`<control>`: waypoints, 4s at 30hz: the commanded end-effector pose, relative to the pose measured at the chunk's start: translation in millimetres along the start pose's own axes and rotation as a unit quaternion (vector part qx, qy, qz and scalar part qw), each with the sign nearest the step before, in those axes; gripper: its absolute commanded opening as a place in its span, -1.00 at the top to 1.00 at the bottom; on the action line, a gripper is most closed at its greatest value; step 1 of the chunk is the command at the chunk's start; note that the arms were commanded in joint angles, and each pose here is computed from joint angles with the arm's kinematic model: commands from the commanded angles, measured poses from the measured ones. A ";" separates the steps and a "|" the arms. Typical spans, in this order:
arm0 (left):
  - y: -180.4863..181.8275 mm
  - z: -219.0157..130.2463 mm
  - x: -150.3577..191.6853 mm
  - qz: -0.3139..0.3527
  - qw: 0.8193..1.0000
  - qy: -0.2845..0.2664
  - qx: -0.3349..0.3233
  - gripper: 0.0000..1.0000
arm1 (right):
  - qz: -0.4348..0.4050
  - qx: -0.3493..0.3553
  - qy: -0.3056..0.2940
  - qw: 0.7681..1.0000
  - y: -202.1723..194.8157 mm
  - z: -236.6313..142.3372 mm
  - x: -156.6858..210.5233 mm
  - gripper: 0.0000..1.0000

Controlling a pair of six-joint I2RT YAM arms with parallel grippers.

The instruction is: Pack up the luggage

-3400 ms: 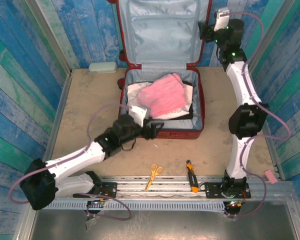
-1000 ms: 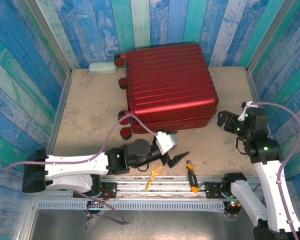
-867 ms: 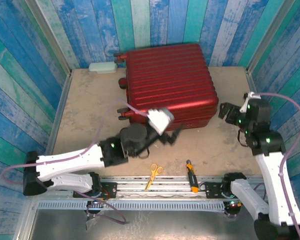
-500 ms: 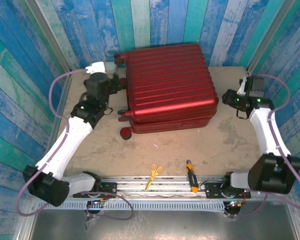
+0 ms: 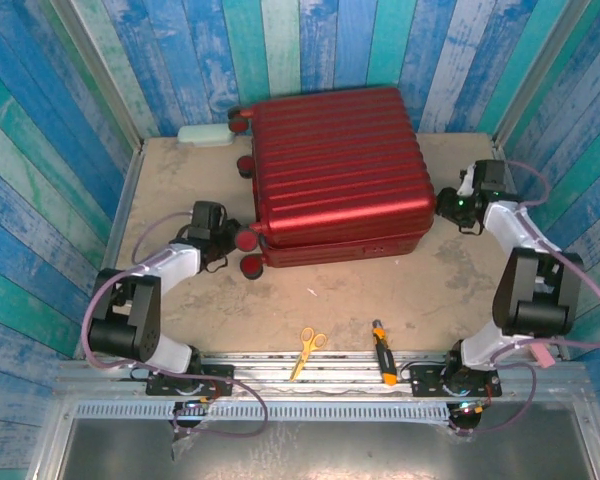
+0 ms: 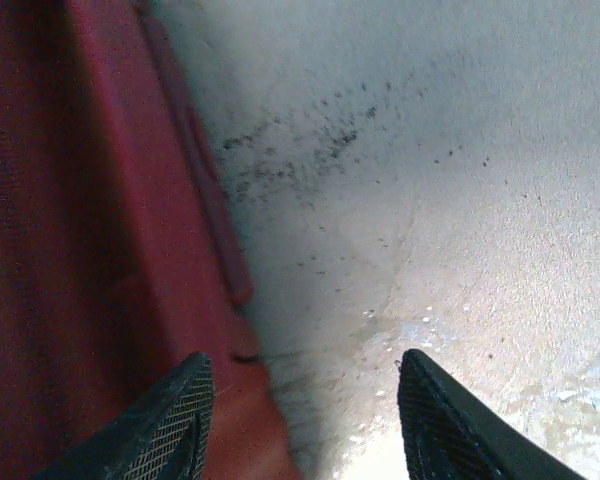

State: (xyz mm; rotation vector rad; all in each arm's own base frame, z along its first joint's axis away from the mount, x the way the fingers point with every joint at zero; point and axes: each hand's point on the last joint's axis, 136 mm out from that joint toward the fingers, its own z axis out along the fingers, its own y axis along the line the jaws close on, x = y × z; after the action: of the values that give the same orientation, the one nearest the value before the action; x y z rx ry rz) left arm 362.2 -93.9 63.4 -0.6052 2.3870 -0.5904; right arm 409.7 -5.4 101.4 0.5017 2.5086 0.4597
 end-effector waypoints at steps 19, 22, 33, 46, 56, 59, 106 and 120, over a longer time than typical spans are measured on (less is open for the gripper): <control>-45.1 -11.8 122.0 -0.056 0.991 0.040 0.118 -0.01 | -0.069 -0.246 0.036 0.966 143.8 108.7 -16.9 0.14; -49.9 -20.6 130.0 -0.064 0.989 0.031 0.128 0.01 | -0.078 -0.263 0.036 0.961 166.3 119.2 -23.1 0.15; -155.0 -10.6 176.0 -0.033 0.972 0.050 0.229 -0.09 | -0.123 -0.268 0.013 0.955 215.2 118.1 -71.4 -0.21; -313.4 1.2 245.6 -0.091 0.897 0.116 0.416 -0.65 | -0.126 -0.010 -0.025 0.992 113.3 43.9 -126.3 -0.81; -257.1 -25.1 214.0 -0.028 0.936 0.028 0.351 -0.81 | -0.153 0.145 -0.065 0.975 36.5 3.7 -172.9 -0.99; -252.6 -37.3 207.6 -0.001 0.933 0.010 0.359 -0.83 | -0.166 0.184 -0.050 0.968 23.2 18.5 -182.5 -1.00; -100.2 -197.0 -76.6 0.211 0.914 -0.344 -0.043 -0.84 | -0.056 0.072 -0.119 0.989 35.7 -136.2 12.3 -0.76; -75.6 -1.4 -196.9 0.169 0.979 -0.110 0.027 -0.64 | 0.125 0.032 -0.040 0.991 -69.1 -3.1 -84.5 -0.29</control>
State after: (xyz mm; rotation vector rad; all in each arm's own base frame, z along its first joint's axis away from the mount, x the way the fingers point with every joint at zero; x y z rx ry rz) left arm 501.2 7.3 263.3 -0.4157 1.9538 -0.1311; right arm 425.7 -96.3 115.0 0.8211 2.4536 0.3218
